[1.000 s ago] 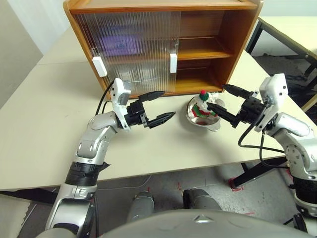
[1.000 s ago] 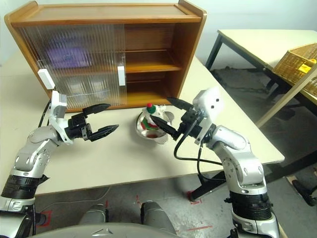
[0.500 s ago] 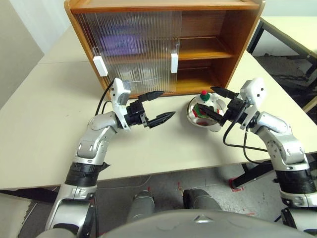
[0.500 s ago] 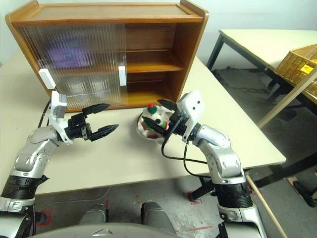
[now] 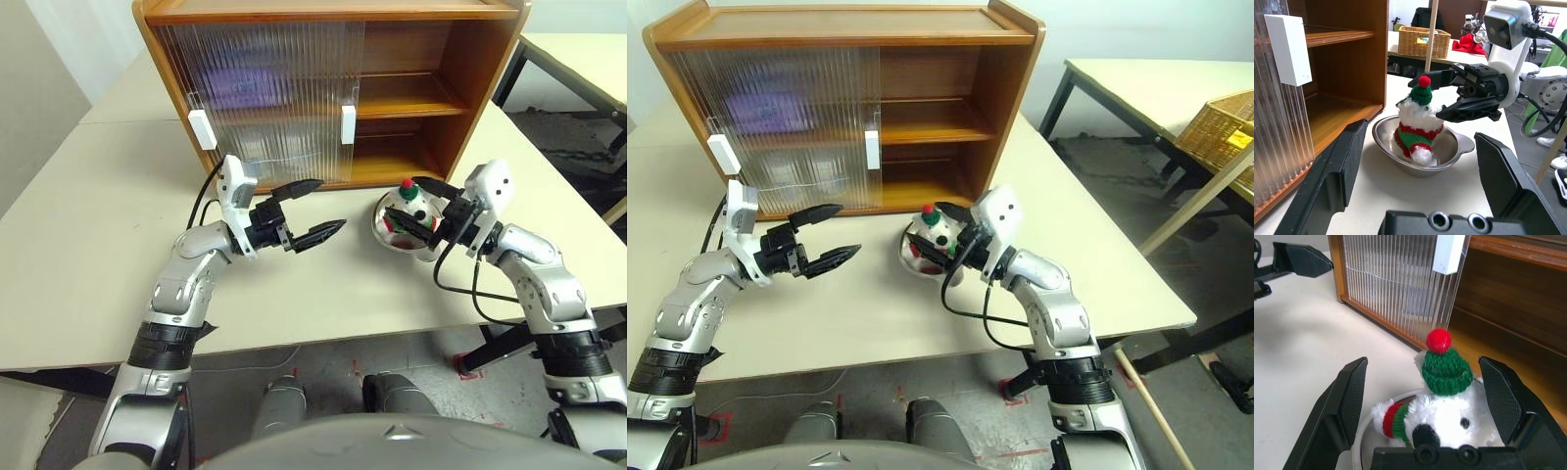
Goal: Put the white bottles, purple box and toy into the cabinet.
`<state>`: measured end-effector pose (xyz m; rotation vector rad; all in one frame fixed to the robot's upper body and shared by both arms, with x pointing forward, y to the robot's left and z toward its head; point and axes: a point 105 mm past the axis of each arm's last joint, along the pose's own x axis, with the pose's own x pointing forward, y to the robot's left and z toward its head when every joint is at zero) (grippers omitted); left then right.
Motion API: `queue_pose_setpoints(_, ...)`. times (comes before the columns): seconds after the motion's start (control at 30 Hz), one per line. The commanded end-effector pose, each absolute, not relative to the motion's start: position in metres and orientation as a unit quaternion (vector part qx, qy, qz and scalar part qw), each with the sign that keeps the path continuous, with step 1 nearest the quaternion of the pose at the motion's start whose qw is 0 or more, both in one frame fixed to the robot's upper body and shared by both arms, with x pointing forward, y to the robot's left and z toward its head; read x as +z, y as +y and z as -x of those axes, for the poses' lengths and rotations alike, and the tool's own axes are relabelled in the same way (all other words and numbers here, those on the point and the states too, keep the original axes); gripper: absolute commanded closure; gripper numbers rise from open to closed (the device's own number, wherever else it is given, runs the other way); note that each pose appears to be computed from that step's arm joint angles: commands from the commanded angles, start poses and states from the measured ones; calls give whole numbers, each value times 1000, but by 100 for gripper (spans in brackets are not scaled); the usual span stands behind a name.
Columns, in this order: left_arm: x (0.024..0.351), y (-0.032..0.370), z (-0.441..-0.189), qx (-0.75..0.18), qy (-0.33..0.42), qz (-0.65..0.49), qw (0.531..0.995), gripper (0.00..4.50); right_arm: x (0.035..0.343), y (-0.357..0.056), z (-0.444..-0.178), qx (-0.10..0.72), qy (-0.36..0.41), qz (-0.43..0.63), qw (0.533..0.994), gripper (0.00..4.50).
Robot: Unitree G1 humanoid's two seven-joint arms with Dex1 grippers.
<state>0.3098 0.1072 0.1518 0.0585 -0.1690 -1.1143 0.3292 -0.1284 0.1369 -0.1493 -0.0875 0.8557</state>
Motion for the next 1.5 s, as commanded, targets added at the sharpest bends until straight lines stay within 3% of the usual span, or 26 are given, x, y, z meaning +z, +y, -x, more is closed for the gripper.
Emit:
queue_pose_setpoints(0.03,154,108,-309,-528,-82,-32,845,0,134,-128,-329,417,-39,77,905,3)
queue_pose_setpoints(0.07,155,108,-309,-528,-82,-33,845,0,134,-128,-330,416,-40,78,905,3)
queue_pose_setpoints(0.17,155,109,-309,-528,-82,-33,845,0,135,-129,-331,414,-41,77,906,99)
queue_pose_setpoints(0.47,156,108,-311,-527,-83,-34,845,0,137,-130,-334,409,-46,75,908,443)
queue_pose_setpoints(0.67,156,108,-311,-527,-83,-34,845,0,148,-131,-337,407,-60,81,908,447)
queue_pose_setpoints(1.27,153,104,-310,-531,-82,-32,843,0,262,-146,-363,381,-138,81,910,447)
queue_pose_setpoints(1.5,151,104,-309,-532,-81,-35,842,0,282,-159,-385,349,-138,56,925,447)
